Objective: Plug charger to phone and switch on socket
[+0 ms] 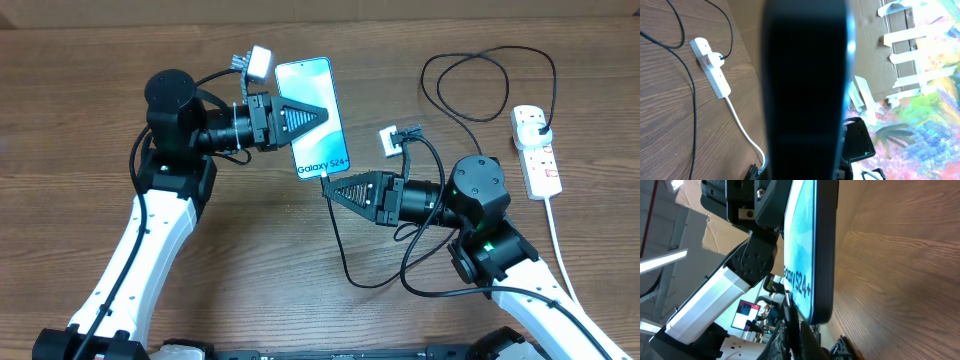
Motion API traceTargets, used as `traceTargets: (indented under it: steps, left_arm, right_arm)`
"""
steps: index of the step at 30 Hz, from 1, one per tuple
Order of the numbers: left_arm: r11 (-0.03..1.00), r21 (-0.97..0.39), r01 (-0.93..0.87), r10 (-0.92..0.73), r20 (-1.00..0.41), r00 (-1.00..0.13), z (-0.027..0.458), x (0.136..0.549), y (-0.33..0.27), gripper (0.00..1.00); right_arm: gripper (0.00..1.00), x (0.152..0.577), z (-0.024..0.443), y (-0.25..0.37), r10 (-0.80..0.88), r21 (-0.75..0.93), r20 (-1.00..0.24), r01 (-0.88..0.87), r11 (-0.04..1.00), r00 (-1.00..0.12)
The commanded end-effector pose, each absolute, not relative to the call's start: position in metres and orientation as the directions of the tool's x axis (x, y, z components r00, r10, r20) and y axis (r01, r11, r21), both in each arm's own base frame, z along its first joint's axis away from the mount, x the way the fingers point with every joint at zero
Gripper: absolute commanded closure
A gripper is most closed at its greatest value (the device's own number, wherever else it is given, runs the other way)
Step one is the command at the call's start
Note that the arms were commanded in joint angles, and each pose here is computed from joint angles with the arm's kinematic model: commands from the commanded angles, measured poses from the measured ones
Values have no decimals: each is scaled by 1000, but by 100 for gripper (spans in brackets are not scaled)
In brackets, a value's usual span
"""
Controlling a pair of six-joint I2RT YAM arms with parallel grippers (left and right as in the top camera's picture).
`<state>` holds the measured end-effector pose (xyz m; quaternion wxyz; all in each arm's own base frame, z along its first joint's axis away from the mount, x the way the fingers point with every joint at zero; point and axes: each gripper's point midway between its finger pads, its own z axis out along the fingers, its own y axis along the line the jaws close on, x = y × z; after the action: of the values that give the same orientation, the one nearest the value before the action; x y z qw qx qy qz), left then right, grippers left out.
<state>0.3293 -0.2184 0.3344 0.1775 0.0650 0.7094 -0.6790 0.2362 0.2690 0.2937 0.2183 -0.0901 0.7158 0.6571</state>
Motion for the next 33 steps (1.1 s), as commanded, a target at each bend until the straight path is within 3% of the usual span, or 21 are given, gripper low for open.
traceTargets:
  steps: [1,33]
  left_arm:
    - [49,-938,343,-131,-346,-929,348,322,-214,96]
    - [74,-922,380,-176,-387,-905,348,330,-212,96]
  right_arm:
    - [96,244,289,268,172,903,-425,-405,141,-889]
    - [96,234,297,271,124,891,-453,-445,93,-883]
